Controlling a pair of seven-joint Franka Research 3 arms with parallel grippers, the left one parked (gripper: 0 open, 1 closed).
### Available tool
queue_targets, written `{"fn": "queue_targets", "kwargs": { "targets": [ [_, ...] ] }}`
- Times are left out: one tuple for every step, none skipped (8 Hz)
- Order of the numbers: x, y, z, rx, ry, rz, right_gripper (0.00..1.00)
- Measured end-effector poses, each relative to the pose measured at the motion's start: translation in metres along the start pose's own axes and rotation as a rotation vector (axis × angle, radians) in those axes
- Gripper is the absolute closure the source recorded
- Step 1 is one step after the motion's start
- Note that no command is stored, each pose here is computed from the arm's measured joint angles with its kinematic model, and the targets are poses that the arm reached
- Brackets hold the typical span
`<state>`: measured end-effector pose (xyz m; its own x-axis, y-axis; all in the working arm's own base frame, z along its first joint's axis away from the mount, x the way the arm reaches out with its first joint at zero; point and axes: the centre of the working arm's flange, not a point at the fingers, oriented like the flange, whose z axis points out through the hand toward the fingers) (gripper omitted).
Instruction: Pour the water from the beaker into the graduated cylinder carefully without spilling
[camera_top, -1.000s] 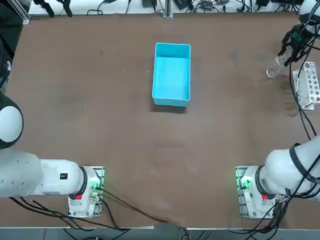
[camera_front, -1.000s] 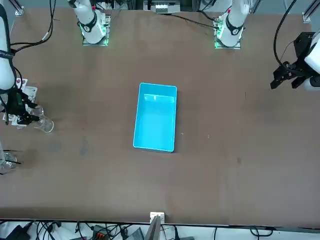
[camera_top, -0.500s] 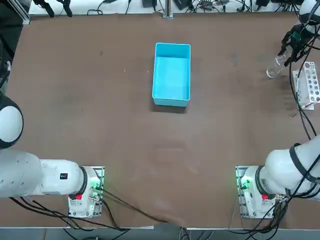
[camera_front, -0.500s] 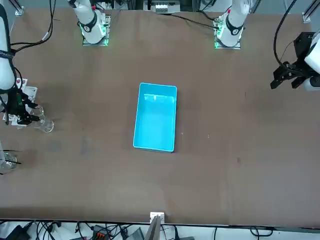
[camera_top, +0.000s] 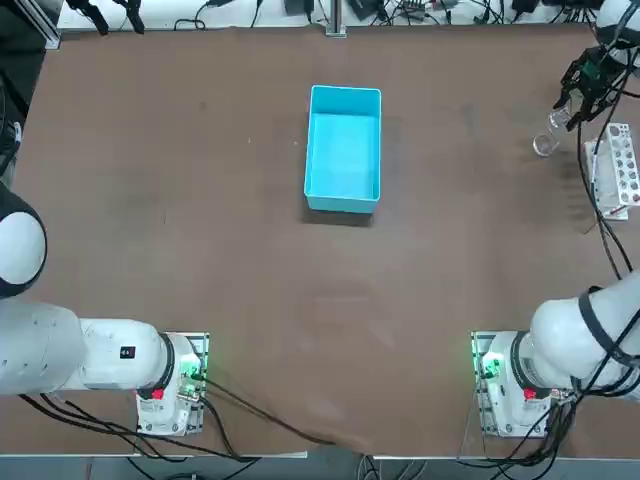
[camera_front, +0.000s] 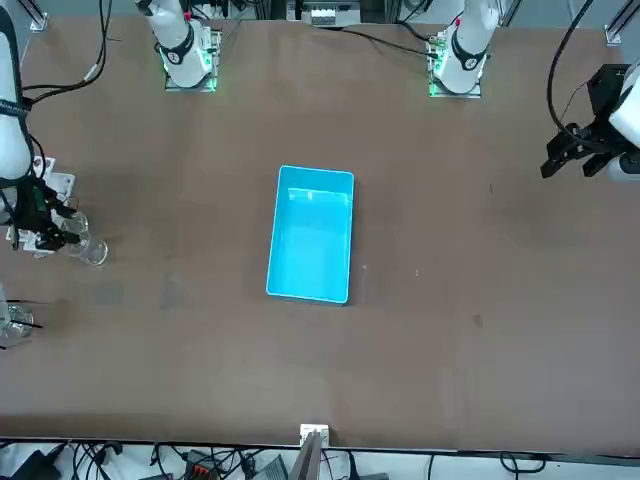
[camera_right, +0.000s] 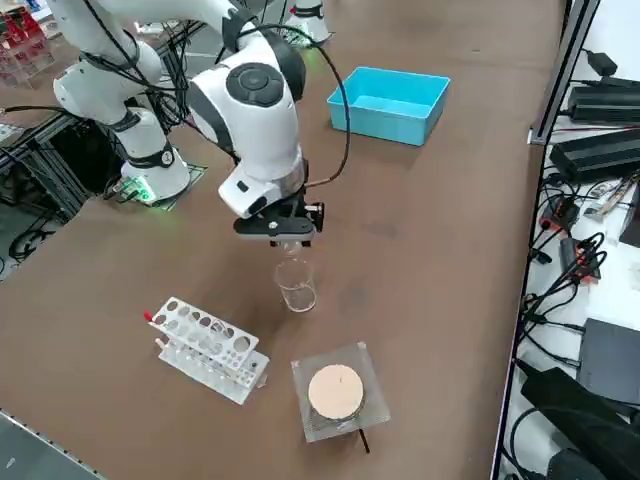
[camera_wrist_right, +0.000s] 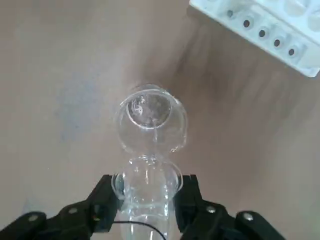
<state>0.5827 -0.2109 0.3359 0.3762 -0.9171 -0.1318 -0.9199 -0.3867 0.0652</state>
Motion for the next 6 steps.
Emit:
{"fn": "queue_targets", "kwargs": {
  "targets": [
    [-0.009,-0.009,-0.004,-0.020,0.031,-0.030,0.39],
    [-0.017,-0.017,-0.008,-0.057,0.085,-0.047,0.39],
    [-0.028,-0.026,-0.012,-0.096,0.149,-0.055,0.39],
    [-0.045,-0.039,-0.017,-0.130,0.219,-0.056,0.39],
    [-0.066,-0.053,-0.019,-0.168,0.301,-0.048,0.39],
    [-0.092,-0.069,-0.017,-0.209,0.391,-0.032,0.39]
  ]
}}
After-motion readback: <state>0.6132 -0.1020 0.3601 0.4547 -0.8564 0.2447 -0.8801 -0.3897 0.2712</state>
